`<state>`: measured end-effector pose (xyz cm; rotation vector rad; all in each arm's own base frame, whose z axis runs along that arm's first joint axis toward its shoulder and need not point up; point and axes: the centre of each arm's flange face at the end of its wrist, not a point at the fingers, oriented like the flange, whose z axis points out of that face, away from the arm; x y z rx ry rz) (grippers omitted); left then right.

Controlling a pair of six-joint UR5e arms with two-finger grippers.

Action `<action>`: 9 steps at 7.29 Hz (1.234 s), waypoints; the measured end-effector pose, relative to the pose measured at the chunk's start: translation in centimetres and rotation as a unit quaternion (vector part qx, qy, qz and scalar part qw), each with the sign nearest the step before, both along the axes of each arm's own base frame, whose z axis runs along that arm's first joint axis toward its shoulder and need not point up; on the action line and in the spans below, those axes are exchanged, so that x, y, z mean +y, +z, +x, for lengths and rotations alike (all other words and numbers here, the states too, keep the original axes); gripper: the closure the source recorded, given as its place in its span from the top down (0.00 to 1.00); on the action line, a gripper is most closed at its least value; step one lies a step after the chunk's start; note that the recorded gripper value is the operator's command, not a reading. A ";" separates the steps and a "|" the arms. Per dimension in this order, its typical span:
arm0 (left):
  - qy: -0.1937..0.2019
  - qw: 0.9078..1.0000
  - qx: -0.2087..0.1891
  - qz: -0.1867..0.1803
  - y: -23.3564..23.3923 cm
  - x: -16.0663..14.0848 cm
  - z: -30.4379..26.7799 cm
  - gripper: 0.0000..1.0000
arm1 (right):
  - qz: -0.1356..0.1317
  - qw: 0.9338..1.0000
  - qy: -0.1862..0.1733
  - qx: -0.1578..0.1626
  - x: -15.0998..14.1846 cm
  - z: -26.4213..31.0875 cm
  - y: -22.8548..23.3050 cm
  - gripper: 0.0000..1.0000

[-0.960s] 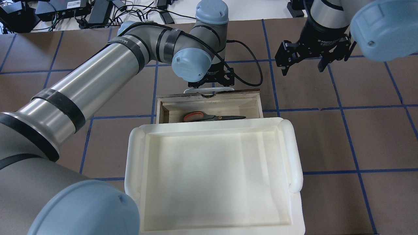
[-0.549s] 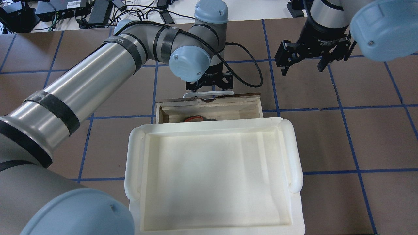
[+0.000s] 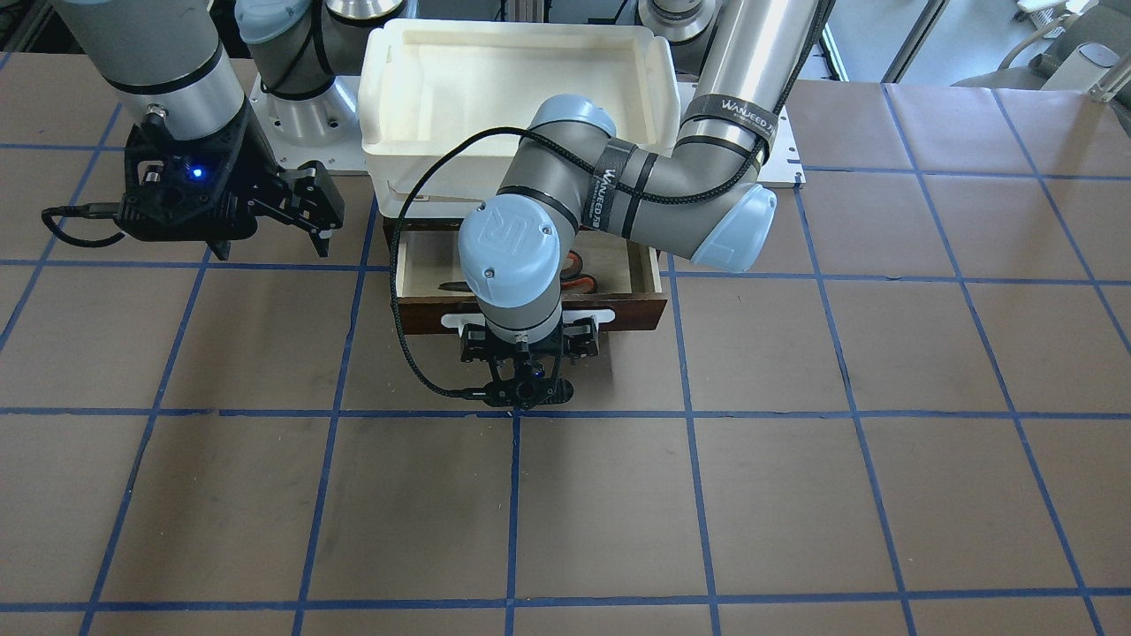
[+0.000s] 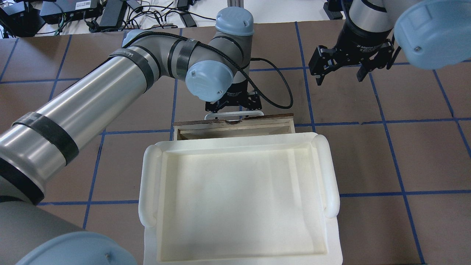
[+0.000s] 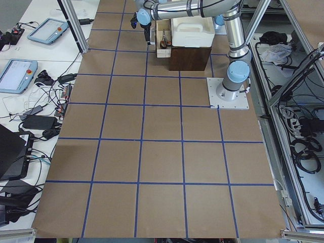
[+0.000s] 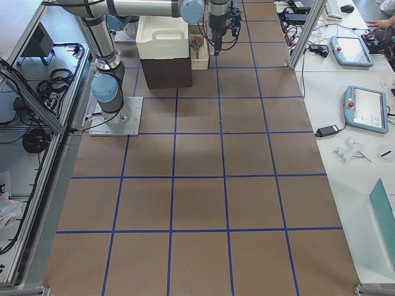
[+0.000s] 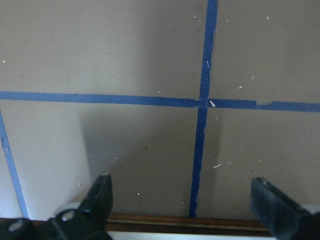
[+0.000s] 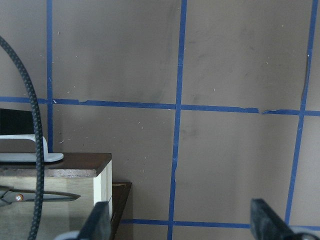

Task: Put scissors in drawer and close it
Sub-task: 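Push the drawer closed with the left gripper, away from the robot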

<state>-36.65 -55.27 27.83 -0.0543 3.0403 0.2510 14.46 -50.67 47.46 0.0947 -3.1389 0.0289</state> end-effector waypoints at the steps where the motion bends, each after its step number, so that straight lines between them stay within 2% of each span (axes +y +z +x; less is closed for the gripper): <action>1: -0.002 1.000 -0.001 0.003 -0.1 0.6 0.0 1.00 | 0.000 1.000 0.000 -0.001 0.0 0.0 0.0 1.00; 9: -0.014 1.000 -0.008 0.017 0.0 5.0 0.0 1.00 | 0.001 1.000 0.000 -0.003 0.0 0.1 0.0 1.00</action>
